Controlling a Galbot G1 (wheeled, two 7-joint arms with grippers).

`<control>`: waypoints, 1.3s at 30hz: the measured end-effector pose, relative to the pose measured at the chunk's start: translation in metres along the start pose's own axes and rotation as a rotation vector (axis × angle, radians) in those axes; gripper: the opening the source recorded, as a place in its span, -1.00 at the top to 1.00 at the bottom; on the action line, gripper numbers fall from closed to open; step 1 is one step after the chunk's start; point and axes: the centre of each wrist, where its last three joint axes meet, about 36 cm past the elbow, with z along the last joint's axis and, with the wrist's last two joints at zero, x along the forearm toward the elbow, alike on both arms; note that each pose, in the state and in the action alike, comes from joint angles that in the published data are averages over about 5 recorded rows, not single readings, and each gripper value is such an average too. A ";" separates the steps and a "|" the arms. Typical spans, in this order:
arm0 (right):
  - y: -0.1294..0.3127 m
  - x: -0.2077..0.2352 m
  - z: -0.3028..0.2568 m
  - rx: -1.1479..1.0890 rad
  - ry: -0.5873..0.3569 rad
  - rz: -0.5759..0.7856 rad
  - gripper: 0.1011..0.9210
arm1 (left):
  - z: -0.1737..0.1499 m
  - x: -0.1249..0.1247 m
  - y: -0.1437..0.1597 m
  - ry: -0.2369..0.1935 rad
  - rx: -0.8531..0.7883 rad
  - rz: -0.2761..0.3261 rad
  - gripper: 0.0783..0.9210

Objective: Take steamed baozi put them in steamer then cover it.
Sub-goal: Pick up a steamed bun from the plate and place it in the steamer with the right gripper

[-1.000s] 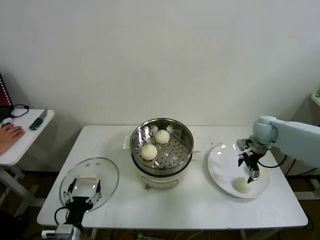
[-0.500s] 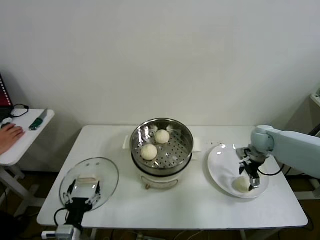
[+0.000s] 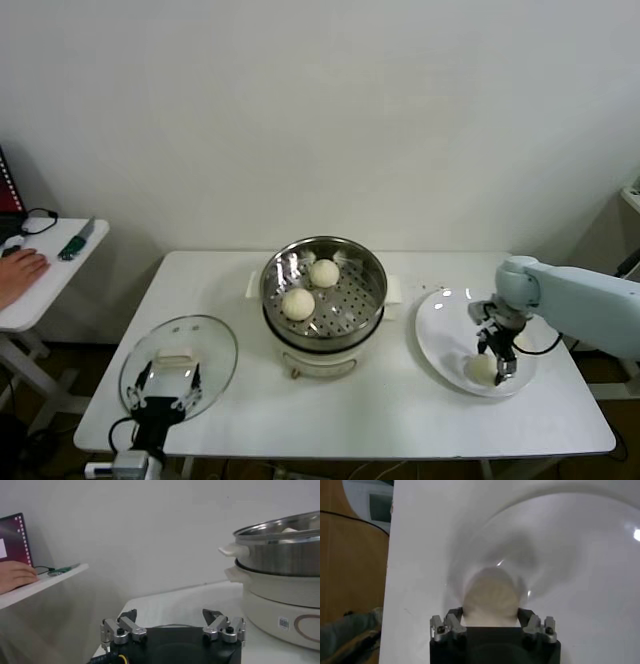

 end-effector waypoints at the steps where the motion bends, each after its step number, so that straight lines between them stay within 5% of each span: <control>1: 0.000 0.000 0.000 0.003 0.000 0.000 -0.44 | 0.000 0.000 0.000 0.000 0.000 0.000 -0.77; 14: -0.009 0.034 -0.009 0.085 -0.005 0.042 -0.39 | -0.002 0.002 -0.003 -0.004 0.005 0.004 -0.77; 30: -0.052 0.239 -0.096 0.593 0.109 0.229 -0.41 | -0.008 0.002 -0.005 -0.011 0.000 0.020 -0.77; 39: -0.055 0.293 -0.209 0.942 0.182 0.267 -0.41 | -0.009 0.001 -0.005 -0.013 -0.005 0.017 -0.77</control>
